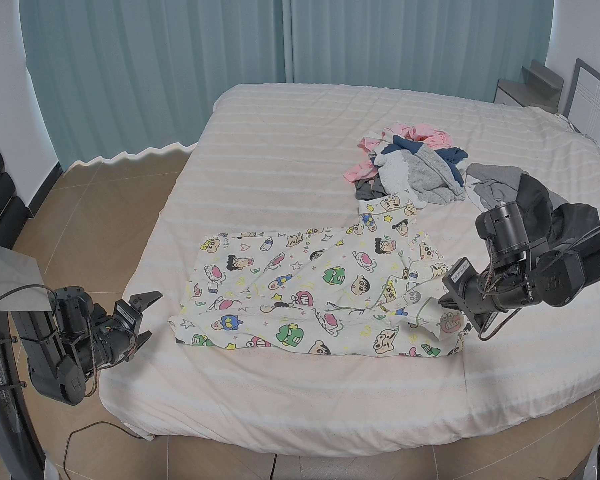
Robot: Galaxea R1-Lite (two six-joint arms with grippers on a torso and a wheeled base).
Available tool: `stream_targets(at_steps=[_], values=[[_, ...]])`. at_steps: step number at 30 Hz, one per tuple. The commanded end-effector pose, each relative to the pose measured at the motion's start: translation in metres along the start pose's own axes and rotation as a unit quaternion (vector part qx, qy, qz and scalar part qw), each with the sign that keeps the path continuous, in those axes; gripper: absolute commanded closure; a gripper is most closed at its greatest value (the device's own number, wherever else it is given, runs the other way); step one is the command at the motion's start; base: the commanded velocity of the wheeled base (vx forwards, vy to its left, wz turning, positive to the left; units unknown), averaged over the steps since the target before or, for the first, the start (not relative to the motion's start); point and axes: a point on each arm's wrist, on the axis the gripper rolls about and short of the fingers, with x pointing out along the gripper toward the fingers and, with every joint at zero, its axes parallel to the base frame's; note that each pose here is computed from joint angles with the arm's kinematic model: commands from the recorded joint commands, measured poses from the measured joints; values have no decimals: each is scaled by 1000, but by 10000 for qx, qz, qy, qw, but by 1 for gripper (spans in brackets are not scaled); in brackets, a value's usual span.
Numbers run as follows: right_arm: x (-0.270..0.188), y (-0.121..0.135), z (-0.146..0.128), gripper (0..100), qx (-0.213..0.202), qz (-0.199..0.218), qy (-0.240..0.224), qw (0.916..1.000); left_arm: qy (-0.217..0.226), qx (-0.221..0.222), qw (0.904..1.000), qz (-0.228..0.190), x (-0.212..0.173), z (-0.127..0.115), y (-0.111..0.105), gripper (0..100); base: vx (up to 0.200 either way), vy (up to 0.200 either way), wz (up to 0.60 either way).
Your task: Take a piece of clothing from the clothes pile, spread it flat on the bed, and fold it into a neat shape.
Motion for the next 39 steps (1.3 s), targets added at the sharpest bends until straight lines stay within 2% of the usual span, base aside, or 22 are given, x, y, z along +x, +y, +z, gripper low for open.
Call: stream_targets(at_steps=[1,8,9,15,27,28,36,39], values=[[-2,0,-1,100,-20,-53,51,10000,8,43,10000,18,0,0,1,0,0,0,0],[2,-2,-7,100,-63,-221,196,9995,36,59,10000,53,0,-2,3,0,0,0,0],[13,-8,-11,100,-35,-406,289,9988,39,56,10000,59,0,-2,3,0,0,0,0],[39,-17,-17,100,150,-713,392,9966,43,54,10000,65,0,-2,3,0,0,0,0],[63,-20,-20,100,166,-843,456,9953,73,125,9998,130,2,-4,7,0,0,0,0],[65,-20,-21,0,169,-794,435,9957,85,178,9997,148,2,-4,8,0,0,0,0],[62,-18,-22,0,159,-681,385,9968,43,233,9995,228,3,-6,10,0,0,0,0],[43,-17,-15,0,212,-517,310,9980,49,236,9995,226,3,-6,10,0,0,0,0]])
